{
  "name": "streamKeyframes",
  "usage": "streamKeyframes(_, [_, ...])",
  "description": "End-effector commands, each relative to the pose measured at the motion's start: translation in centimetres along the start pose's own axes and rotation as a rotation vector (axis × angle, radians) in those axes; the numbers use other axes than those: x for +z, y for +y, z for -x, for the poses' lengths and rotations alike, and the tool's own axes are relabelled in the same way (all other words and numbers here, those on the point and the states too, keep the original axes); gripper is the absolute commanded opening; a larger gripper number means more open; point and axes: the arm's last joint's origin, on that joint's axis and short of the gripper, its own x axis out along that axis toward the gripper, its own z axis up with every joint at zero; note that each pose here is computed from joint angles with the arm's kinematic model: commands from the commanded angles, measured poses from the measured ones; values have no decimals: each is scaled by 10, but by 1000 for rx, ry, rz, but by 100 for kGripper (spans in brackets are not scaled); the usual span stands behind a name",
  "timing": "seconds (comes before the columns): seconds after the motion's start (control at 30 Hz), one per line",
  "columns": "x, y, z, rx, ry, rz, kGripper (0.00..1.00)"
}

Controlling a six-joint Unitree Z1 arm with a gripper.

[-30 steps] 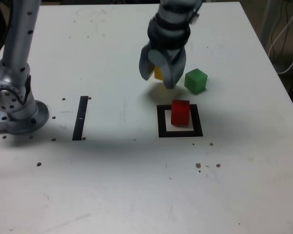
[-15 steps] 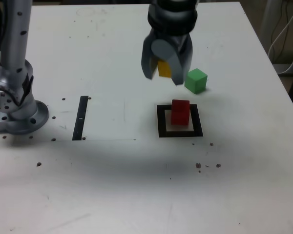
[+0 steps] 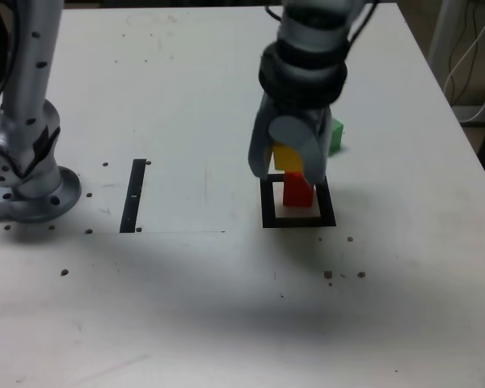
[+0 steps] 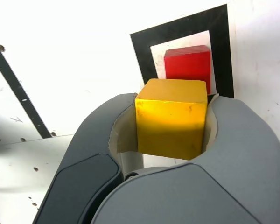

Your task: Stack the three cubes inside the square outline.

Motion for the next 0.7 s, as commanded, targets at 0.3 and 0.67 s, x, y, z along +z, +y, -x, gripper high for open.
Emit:
streamKeyframes(0.3, [12, -1, -13, 3, 7, 7, 14])
streamKeyframes(0.67, [11, 2, -19, 8, 24, 17, 30])
